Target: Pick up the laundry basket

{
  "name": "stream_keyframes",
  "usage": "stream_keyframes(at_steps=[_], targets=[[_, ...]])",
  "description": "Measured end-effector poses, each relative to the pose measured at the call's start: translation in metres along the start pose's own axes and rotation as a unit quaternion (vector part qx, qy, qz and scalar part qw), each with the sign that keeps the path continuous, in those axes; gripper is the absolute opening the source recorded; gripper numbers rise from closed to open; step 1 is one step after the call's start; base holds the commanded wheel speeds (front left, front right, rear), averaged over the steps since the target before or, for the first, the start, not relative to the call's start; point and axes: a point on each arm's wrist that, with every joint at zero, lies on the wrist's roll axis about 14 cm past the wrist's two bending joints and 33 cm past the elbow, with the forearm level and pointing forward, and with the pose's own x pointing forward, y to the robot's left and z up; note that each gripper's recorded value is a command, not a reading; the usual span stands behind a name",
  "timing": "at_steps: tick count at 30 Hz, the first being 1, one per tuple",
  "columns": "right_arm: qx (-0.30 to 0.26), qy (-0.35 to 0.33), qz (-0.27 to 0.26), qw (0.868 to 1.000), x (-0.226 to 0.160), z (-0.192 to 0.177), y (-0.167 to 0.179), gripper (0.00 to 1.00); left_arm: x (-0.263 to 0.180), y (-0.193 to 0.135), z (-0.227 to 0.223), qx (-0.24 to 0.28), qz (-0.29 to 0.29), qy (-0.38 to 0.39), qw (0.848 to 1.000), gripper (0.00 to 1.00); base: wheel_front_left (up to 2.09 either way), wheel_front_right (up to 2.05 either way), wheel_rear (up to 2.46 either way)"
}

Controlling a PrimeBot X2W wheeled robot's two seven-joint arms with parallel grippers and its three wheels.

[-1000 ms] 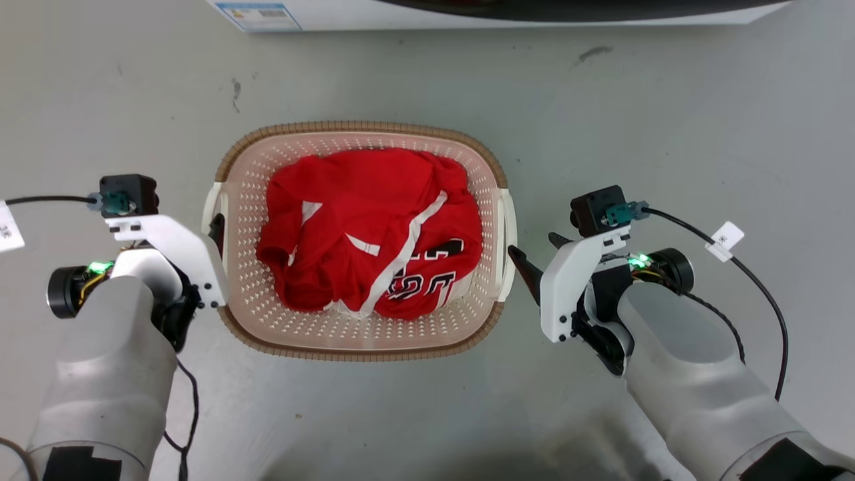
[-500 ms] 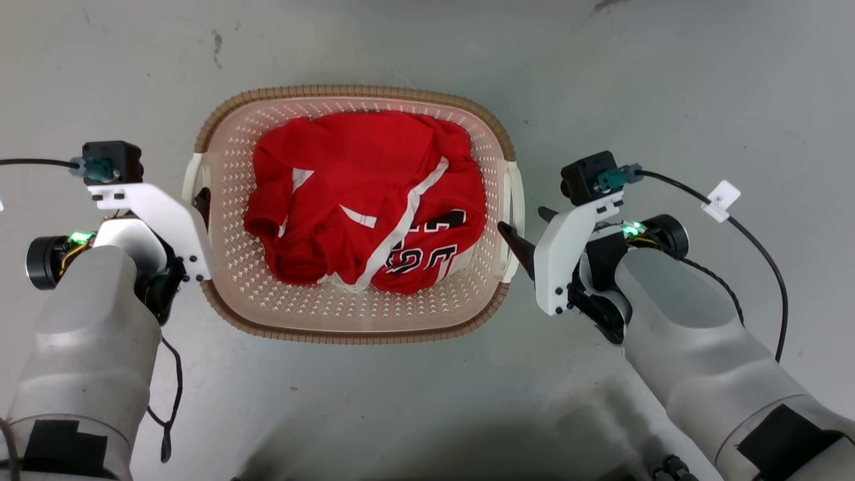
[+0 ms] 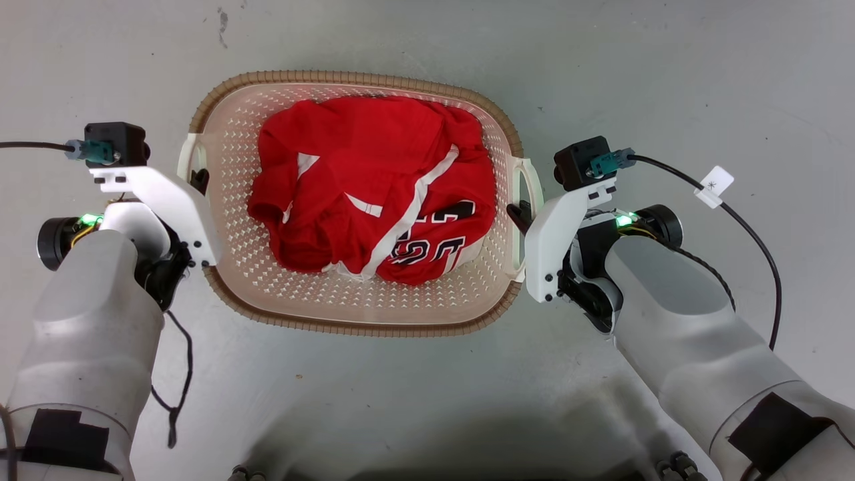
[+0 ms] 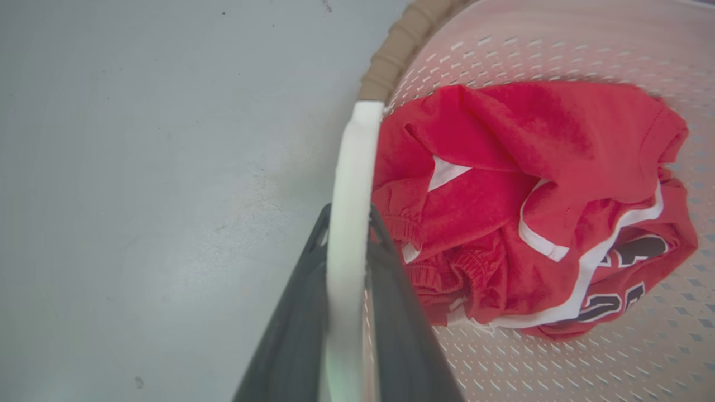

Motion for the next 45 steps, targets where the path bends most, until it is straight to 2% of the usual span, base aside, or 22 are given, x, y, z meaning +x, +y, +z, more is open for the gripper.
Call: stream_keyframes(at_steps=[8, 15, 25, 45], targets=[[-0.001, 0.001, 0.003, 1.000, -0.002, 0.003, 0.004, 0.00, -0.005, -0.001, -0.001, -0.010, -0.002, 0.011, 1.000, 0.00, 0.00, 0.00, 0.00], [-0.013, 0.019, -0.010, 1.000, -0.019, 0.004, 0.002, 0.00, -0.024, -0.017, -0.016, -0.016, -0.015, 0.066, 0.998, 0.00, 0.00, 0.00, 0.00], [-0.027, 0.027, -0.034, 0.999, -0.063, 0.023, 0.007, 0.00, -0.070, -0.038, 0.007, -0.014, -0.035, 0.079, 0.996, 0.00, 0.00, 0.00, 0.00], [-0.012, 0.032, -0.070, 0.997, -0.160, 0.039, 0.013, 0.00, -0.158, -0.083, 0.034, 0.017, -0.071, 0.076, 0.994, 0.00, 0.00, 0.00, 0.00]])
